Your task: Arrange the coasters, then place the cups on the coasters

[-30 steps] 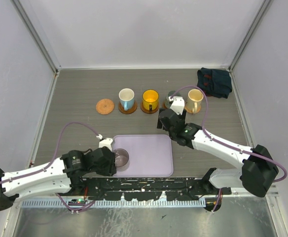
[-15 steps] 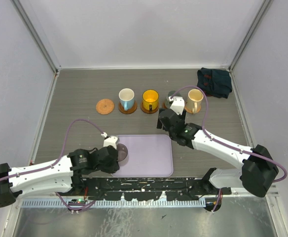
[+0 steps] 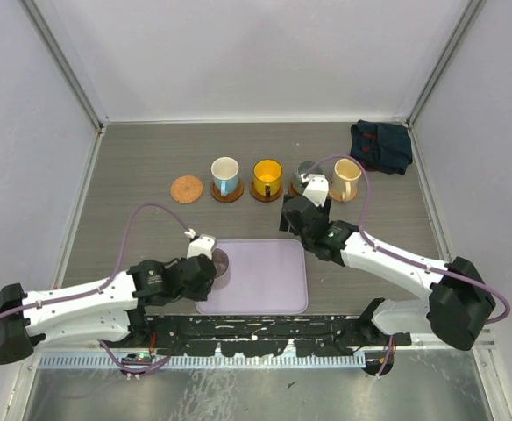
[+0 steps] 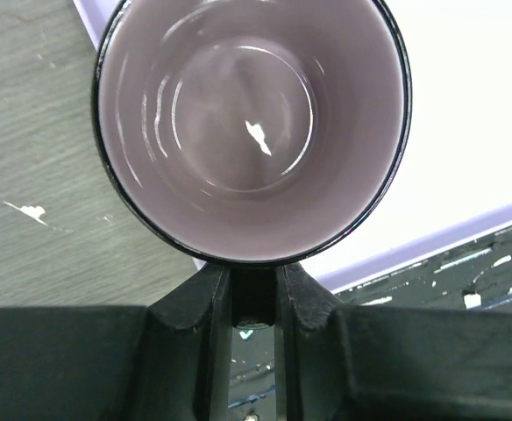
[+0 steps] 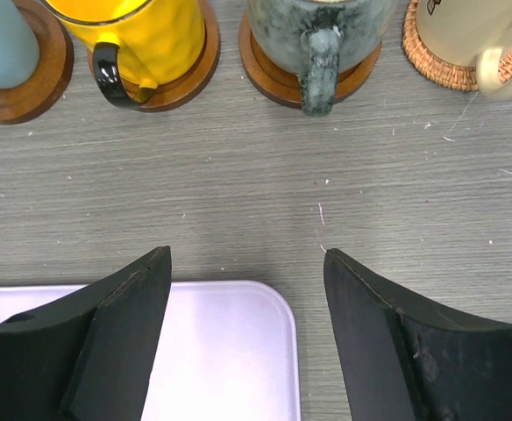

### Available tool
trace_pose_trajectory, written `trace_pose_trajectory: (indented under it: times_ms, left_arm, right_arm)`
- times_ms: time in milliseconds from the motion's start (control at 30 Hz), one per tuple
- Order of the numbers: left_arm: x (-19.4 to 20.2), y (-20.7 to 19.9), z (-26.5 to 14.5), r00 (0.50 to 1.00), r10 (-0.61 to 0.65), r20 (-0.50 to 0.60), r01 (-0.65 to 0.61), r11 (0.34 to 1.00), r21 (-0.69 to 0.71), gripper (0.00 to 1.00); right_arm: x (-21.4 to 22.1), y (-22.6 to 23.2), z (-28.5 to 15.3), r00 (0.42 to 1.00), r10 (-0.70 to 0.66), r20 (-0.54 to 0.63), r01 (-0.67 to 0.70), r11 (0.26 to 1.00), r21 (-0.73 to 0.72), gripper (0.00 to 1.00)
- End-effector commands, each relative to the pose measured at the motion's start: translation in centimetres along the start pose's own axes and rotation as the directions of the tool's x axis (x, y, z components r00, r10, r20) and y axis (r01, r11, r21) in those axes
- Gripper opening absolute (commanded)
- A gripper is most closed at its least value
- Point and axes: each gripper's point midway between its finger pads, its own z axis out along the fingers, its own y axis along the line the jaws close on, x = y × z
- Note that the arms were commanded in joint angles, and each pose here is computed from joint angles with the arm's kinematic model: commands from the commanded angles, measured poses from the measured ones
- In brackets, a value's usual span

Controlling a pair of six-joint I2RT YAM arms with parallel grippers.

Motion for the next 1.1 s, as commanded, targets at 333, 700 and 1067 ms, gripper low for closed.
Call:
trace_pose_trajectory:
  times_ms: [333,700,1067]
  left_arm:
    - [-10.4,-1.5,-2.2,0.931,0.099,0.352,-0.071,0.993,-0.093,0.0]
    - [-14.0,0.0,-3.5,0.86,0.096,0.501,0.006,0.98,-0.198,0.0]
    - [-19.2,3.6,-3.3,0.781,0.053,0.623,0.131,0.96,-0.246,0.0]
  right_arm:
    - [-1.8,-0.4,-0.9,0.993,0.073,0.088,-0.071,0.997,-0.027,0.75]
    - [-1.1,-1.1,-0.7,0.993,0.065,0.1,-0.063,0.998,-0.015,0.74]
    - [-1.3,-2.6,-1.0,0.988,0.045,0.146,-0.048,0.999,0.016,0.63]
